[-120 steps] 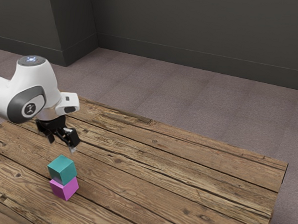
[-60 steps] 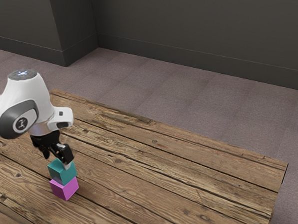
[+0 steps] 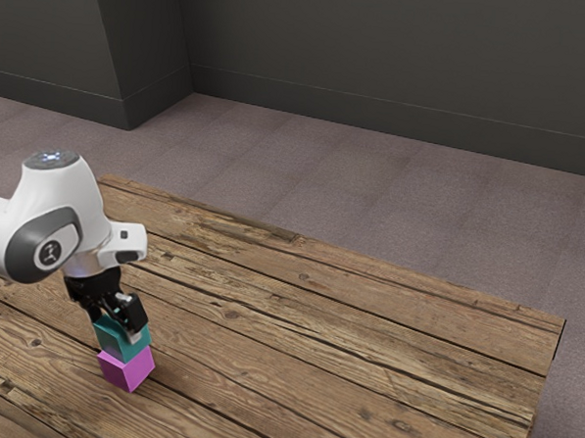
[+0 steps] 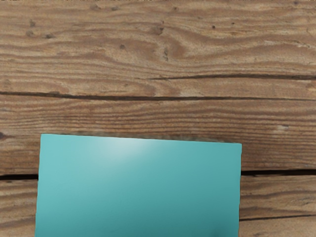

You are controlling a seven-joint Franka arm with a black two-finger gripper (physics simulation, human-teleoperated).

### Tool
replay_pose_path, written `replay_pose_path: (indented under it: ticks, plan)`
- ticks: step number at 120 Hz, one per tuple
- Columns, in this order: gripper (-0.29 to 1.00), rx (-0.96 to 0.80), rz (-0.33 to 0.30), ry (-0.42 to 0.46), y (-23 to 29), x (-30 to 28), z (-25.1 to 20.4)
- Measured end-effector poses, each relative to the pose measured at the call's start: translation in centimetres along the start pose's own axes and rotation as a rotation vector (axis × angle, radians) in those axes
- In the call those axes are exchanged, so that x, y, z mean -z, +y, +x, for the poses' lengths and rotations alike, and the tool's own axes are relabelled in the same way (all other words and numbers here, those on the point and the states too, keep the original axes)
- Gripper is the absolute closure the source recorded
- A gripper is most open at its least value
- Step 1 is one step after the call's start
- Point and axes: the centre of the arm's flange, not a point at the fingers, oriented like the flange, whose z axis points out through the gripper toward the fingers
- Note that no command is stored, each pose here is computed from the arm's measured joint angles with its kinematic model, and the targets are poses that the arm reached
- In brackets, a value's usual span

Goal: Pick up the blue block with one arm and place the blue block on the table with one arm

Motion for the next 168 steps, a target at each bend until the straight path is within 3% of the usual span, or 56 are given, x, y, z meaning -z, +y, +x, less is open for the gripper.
replay_pose_path:
  ticks: [89, 168]
  plan:
    - [0.0, -0.146, 0.048, 0.033, 0.9, -0.6, 0.5]
    - [0.0, -0.143, 0.029, 0.015, -0.2, -1.5, -0.2]
